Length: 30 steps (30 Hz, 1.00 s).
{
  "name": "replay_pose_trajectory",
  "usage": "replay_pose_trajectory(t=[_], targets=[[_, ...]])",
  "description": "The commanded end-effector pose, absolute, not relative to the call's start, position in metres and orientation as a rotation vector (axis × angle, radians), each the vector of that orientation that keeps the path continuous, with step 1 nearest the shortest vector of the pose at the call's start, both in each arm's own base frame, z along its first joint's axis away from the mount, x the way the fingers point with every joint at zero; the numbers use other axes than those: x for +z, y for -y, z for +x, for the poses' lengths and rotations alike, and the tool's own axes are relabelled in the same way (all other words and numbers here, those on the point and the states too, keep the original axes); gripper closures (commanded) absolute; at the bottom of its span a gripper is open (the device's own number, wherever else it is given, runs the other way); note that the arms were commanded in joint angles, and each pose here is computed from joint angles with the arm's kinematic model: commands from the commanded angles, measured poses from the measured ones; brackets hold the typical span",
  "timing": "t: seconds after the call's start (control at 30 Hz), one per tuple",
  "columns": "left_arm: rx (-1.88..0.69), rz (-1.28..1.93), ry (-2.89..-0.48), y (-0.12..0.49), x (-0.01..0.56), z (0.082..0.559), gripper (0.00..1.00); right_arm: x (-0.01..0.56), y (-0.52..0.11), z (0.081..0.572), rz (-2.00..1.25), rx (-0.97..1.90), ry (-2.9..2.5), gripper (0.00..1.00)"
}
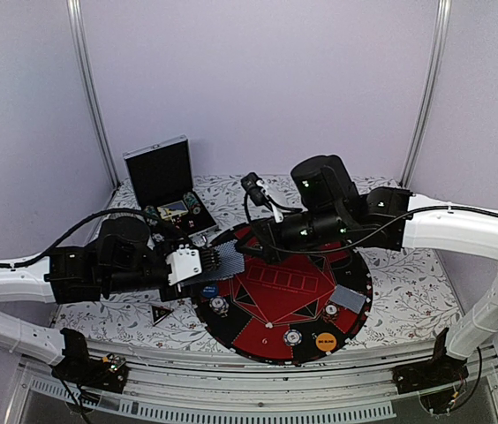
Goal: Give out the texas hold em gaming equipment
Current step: Pick up the poker card from the face-down deck piles.
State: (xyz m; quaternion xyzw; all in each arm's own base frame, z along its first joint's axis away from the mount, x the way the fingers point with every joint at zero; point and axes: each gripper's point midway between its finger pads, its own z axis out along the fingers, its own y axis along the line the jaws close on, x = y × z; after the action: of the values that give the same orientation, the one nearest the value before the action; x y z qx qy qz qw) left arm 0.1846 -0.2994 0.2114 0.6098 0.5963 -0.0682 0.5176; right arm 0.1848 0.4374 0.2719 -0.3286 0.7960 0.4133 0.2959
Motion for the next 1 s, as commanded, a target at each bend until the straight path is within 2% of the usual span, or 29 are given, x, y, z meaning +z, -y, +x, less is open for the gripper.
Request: replay_pose_trajectory(t=[0.0,0.2,0.43,0.7,0.8,0.97], targets=[[-0.157,1.444,-1.426,0.299,0.216,0.190,0.44,0.272,-0.438,0.184,-0.887,1.112,-2.116,0.97],[-0.175,1.441,-1.419,0.299,0.218,0.188,0.44,0.267,-0.442,0.185,-0.895,1.104,-2.121,0.94],[-0.181,1.430,-1.412,0.299,0.222,0.187,0.44,0.259,-0.438,0.189,-0.865,1.077,-2.147,0.68],[-0.180,1.428,-1.412,0.299,0.223,0.187,0.44,0.245,-0.441,0.189,-0.862,1.088,-2.187,0.55],[-0.181,1.430,-1.411,0.299,0.223,0.187,0.44,0.243,-0.445,0.189,-0.871,1.102,-2.190,0.57],[-0.181,1.430,-1.409,0.299,0.223,0.187,0.44,0.248,-0.443,0.190,-0.869,1.105,-2.178,0.87]])
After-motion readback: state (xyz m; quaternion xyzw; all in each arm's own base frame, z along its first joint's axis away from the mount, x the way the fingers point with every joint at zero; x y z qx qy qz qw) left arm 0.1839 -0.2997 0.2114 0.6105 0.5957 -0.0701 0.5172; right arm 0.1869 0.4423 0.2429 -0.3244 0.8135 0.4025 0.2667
